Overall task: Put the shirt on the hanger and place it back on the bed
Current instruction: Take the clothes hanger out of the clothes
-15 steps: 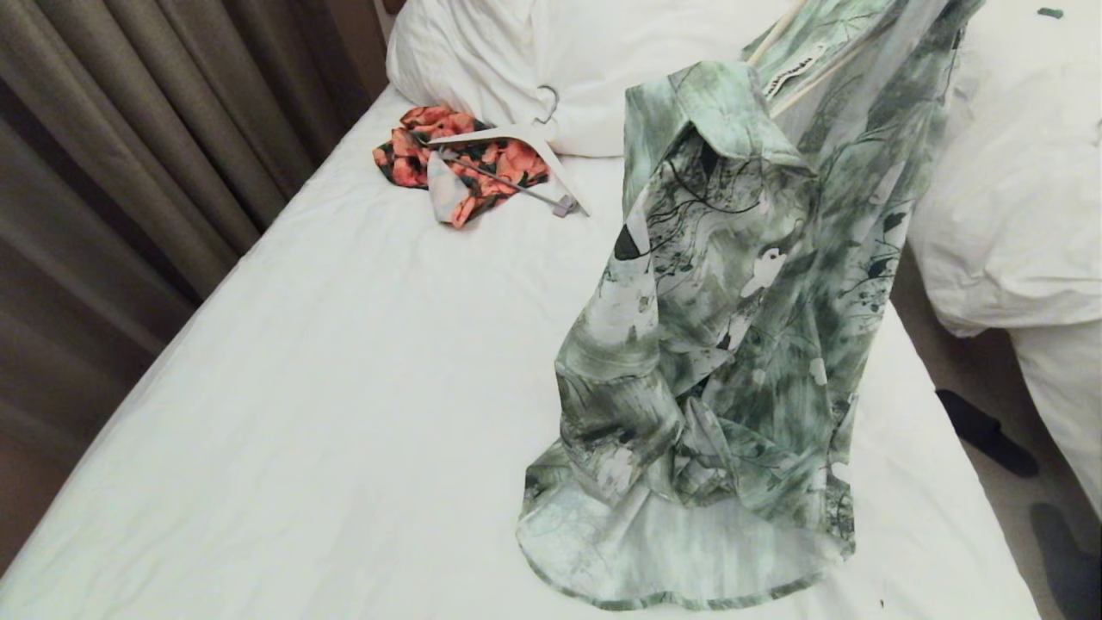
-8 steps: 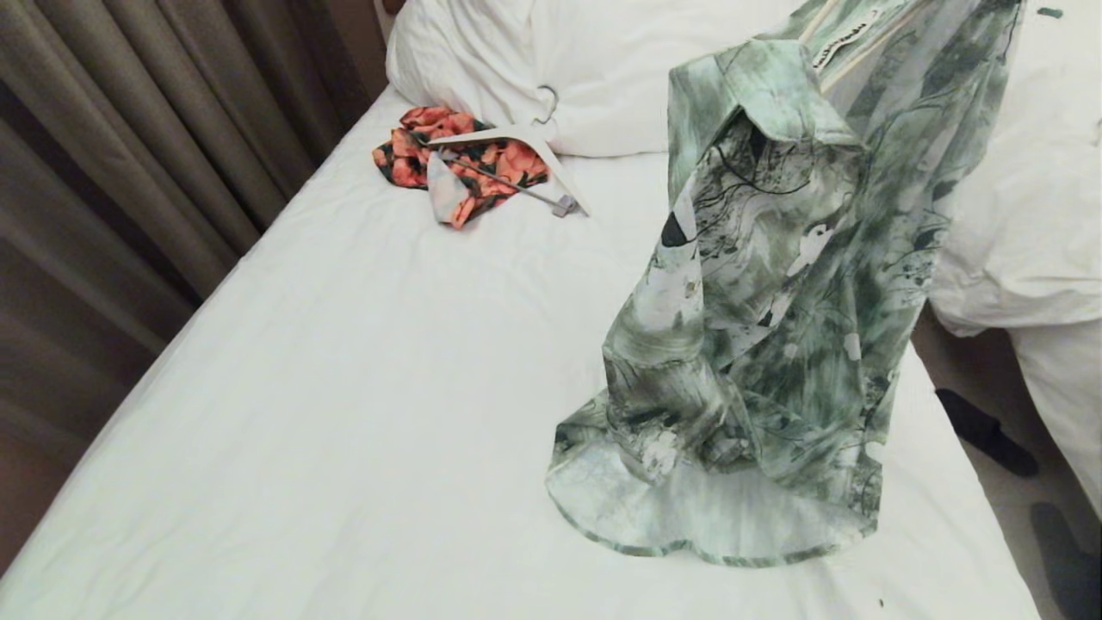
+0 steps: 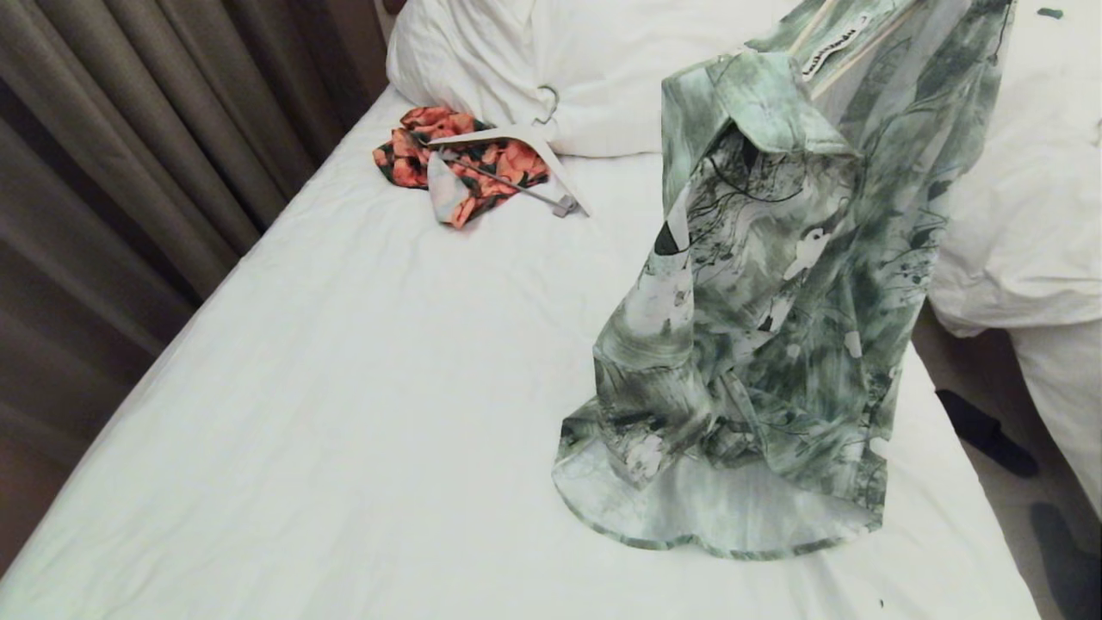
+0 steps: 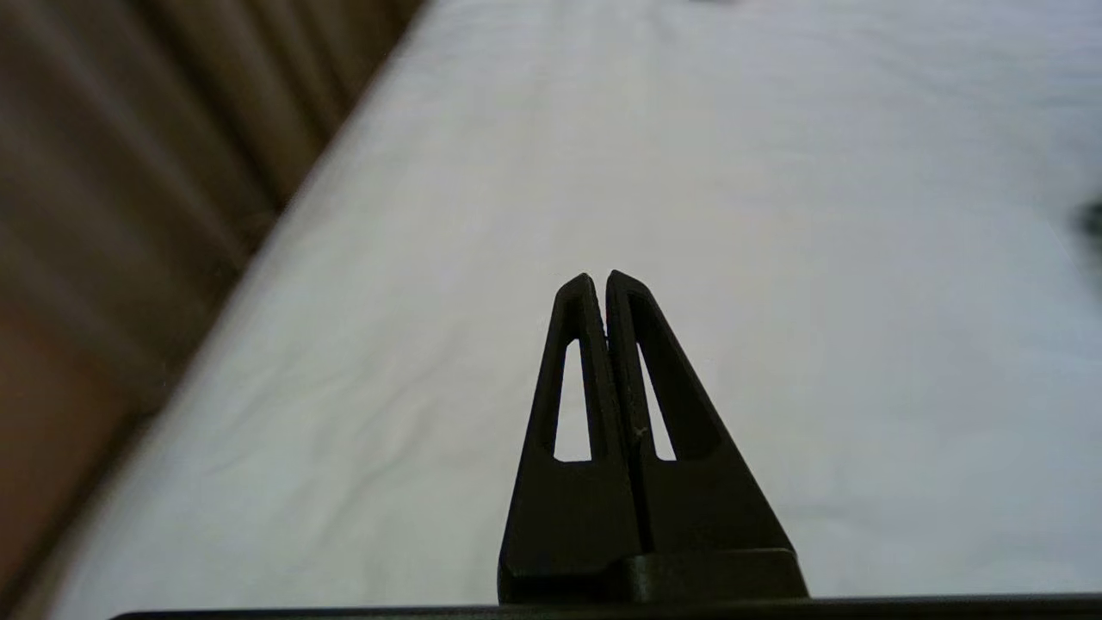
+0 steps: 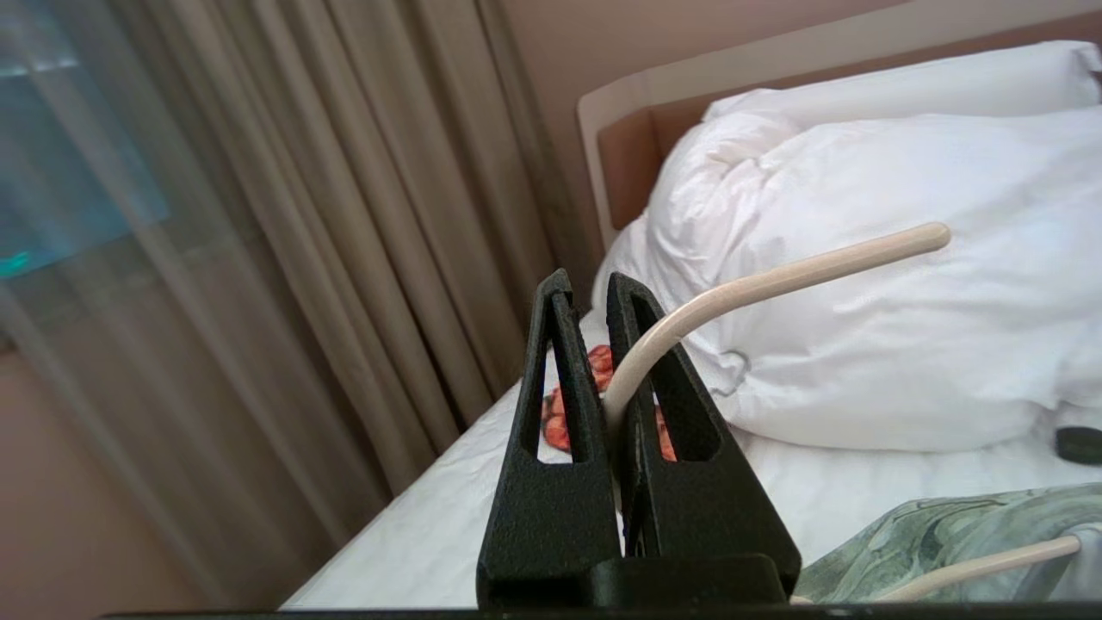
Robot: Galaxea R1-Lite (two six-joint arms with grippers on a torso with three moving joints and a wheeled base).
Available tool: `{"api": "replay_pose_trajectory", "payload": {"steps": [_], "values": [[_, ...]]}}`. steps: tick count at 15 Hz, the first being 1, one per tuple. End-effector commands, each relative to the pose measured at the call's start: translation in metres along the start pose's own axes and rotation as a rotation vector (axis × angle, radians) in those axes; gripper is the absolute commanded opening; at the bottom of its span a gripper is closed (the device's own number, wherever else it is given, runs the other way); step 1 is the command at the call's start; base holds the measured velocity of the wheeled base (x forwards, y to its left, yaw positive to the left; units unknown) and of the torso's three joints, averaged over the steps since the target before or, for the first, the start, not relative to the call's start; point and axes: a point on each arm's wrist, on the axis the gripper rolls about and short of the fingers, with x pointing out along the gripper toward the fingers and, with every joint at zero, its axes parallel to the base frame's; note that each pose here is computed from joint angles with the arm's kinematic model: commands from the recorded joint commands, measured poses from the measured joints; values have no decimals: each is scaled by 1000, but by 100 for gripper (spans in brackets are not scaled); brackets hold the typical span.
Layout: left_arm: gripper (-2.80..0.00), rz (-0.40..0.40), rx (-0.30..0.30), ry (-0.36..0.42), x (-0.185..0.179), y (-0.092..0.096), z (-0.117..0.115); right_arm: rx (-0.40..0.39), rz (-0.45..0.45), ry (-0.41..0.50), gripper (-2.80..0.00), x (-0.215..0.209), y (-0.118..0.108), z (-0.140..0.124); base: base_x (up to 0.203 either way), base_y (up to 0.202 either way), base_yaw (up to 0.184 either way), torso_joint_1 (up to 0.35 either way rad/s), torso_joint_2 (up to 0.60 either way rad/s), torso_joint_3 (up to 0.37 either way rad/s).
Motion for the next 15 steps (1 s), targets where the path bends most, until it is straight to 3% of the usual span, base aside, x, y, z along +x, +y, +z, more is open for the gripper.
{"api": "replay_pose_trajectory", "payload": {"steps": [1, 3, 8, 11, 15], "values": [[-280, -59, -22, 12, -1, -2, -3, 0, 7, -1, -280, 1, 1, -1, 0, 0, 0, 0, 0, 0], [-280, -104, -36, 55, -1, -3, -7, 0, 27, -6, -280, 0, 1, 1, 0, 0, 0, 0, 0, 0], [-280, -117, -58, 60, -1, -3, -8, 2, 43, -22, -280, 2, 2, 0, 0, 0, 0, 0, 0, 0], [-280, -134, -72, 133, -2, -4, -15, -3, 65, -35, -280, -1, 2, 5, 0, 0, 0, 0, 0, 0], [-280, -128, -91, 132, -2, -4, -15, 7, 36, -53, -280, -2, -4, 8, 0, 0, 0, 0, 0, 0]]}}
